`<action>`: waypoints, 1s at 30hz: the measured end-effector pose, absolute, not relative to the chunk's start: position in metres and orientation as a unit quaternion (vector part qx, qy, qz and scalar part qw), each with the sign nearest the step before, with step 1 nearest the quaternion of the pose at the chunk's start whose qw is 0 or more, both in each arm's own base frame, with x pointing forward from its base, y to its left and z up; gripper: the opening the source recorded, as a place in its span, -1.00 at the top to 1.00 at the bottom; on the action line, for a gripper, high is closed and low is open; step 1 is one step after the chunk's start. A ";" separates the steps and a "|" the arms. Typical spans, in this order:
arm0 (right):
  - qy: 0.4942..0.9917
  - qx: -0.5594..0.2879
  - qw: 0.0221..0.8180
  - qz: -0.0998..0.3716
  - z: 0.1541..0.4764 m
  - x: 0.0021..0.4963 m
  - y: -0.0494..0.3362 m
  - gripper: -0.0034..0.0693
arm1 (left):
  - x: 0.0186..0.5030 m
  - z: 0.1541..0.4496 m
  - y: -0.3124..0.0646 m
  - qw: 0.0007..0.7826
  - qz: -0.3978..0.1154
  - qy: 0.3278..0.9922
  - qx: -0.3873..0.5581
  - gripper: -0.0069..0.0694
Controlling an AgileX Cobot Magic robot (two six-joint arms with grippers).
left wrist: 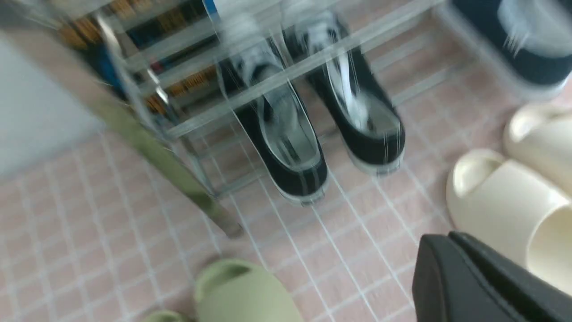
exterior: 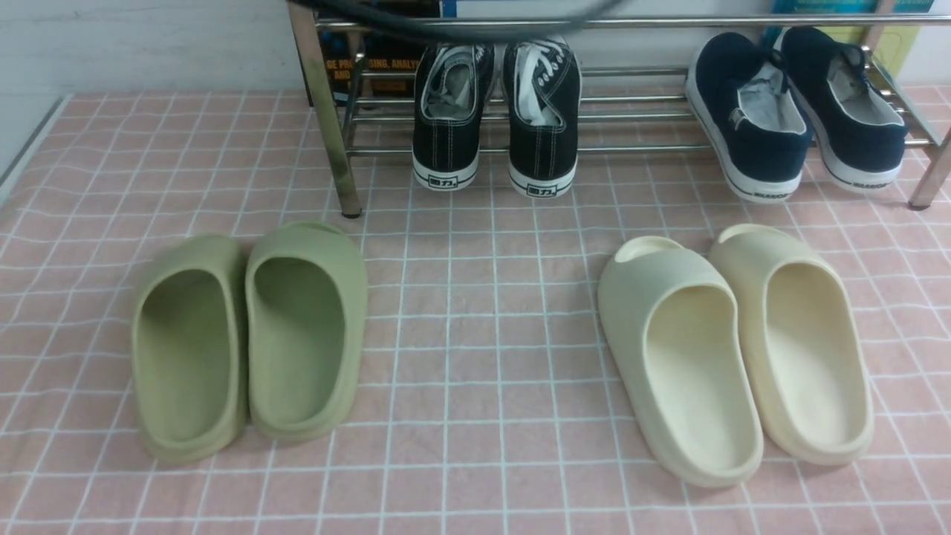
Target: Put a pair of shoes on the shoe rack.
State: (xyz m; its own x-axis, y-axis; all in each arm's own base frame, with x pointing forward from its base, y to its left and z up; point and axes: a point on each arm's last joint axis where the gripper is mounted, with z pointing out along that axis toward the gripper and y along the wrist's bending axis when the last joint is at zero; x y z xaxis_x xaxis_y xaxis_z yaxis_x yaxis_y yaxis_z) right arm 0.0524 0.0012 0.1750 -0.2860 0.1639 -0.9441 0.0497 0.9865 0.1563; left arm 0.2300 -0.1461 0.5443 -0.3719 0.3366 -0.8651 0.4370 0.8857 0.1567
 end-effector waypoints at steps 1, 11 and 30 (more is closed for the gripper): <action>0.800 0.067 0.594 0.048 0.175 0.052 0.001 0.25 | 0.207 0.558 -0.127 0.532 -0.052 0.815 0.226 0.78; 0.800 0.067 0.594 0.048 0.175 0.052 0.001 0.25 | 0.066 0.484 -0.020 0.691 -0.118 0.698 0.149 0.77; 0.800 0.067 0.594 0.048 0.175 0.052 0.001 0.25 | 0.059 0.278 -0.009 0.637 -0.174 0.750 0.043 0.76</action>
